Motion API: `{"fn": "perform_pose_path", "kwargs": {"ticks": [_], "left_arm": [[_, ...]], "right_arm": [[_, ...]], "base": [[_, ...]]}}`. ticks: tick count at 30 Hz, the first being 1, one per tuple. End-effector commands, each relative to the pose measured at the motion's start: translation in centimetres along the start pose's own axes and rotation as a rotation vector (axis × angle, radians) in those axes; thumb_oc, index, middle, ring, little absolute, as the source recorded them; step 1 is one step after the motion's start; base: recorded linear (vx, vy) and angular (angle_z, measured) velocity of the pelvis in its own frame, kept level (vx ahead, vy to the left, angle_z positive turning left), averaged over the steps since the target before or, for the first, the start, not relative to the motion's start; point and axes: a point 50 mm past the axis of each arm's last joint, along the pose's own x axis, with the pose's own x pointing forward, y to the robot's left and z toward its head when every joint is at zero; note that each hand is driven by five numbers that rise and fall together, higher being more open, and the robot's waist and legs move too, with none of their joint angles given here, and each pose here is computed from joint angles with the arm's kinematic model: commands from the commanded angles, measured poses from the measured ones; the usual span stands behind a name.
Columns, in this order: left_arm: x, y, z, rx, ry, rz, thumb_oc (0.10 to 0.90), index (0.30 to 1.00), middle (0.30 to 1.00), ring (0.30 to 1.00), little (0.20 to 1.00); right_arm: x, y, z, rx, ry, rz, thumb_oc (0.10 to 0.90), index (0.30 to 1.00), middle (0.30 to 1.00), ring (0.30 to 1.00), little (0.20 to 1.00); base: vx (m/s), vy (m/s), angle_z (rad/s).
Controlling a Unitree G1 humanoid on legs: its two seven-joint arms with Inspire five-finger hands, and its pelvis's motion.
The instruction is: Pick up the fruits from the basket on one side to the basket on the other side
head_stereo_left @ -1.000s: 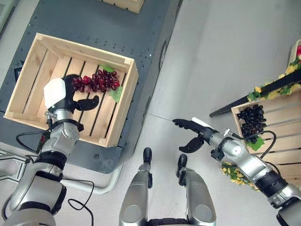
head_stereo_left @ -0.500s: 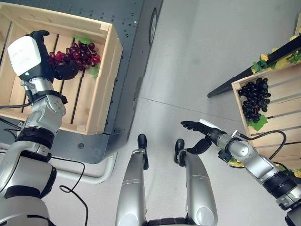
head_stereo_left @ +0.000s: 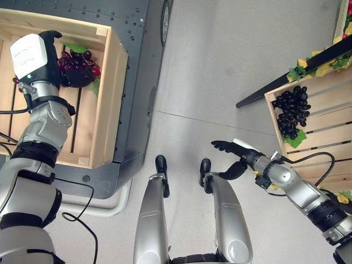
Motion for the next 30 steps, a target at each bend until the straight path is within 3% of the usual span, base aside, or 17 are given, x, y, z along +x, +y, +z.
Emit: {"fn": "perform_pose_path", "kwargs": {"ticks": [1, 9, 17, 25, 26, 27, 28, 30], "left_arm": [[2.9, 7.8, -0.9, 0.031, 0.043, 0.206, 0.800, 0.900, 0.900, 0.900, 0.900], [3.8, 9.3, -2.5, 0.126, 0.167, 0.134, 0.800, 0.900, 0.900, 0.900, 0.900], [3.3, 8.4, -4.7, 0.239, 0.288, -0.050, 0.800, 0.900, 0.900, 0.900, 0.900], [2.8, 6.3, -5.4, 0.136, 0.341, -0.319, 0.800, 0.900, 0.900, 0.900, 0.900], [2.6, 5.9, -5.6, 0.149, 0.347, -0.362, 0.664, 0.695, 0.695, 0.695, 0.695], [2.4, 5.7, -5.8, 0.155, 0.352, -0.387, 0.562, 0.542, 0.542, 0.542, 0.542], [2.2, 5.4, -6.1, 0.171, 0.361, -0.422, 0.400, 0.300, 0.300, 0.300, 0.300], [1.7, 5.0, -6.7, 0.219, 0.389, -0.492, 0.400, 0.300, 0.300, 0.300, 0.300]], "right_arm": [[-0.9, -1.1, 1.8, -0.015, -0.136, -0.081, 0.800, 0.900, 0.900, 0.900, 0.900], [-0.9, -0.3, 2.2, 0.019, -0.189, -0.108, 0.800, 0.900, 0.900, 0.900, 0.900], [-0.6, 0.5, 2.1, 0.039, -0.218, -0.110, 0.800, 0.900, 0.900, 0.900, 0.900], [0.0, 0.6, 2.8, 0.056, -0.244, -0.126, 0.800, 0.900, 0.900, 0.900, 0.900], [0.0, 0.6, 2.9, 0.056, -0.246, -0.129, 0.800, 0.900, 0.900, 0.900, 0.900], [0.0, 0.5, 2.9, 0.057, -0.248, -0.131, 0.800, 0.900, 0.900, 0.900, 0.900], [0.0, 0.5, 3.0, 0.055, -0.249, -0.132, 0.800, 0.900, 0.900, 0.900, 0.900], [0.0, 0.3, 3.2, 0.053, -0.255, -0.132, 0.800, 0.900, 0.900, 0.900, 0.900]], "base": [[0.00, 0.000, 0.00], [-0.01, -0.036, -0.07], [-0.02, -0.041, 0.04], [-0.01, -0.045, 0.06], [-0.01, -0.031, 0.06], [-0.01, -0.027, 0.04], [0.00, 0.000, 0.00], [0.00, 0.000, 0.00]]}}
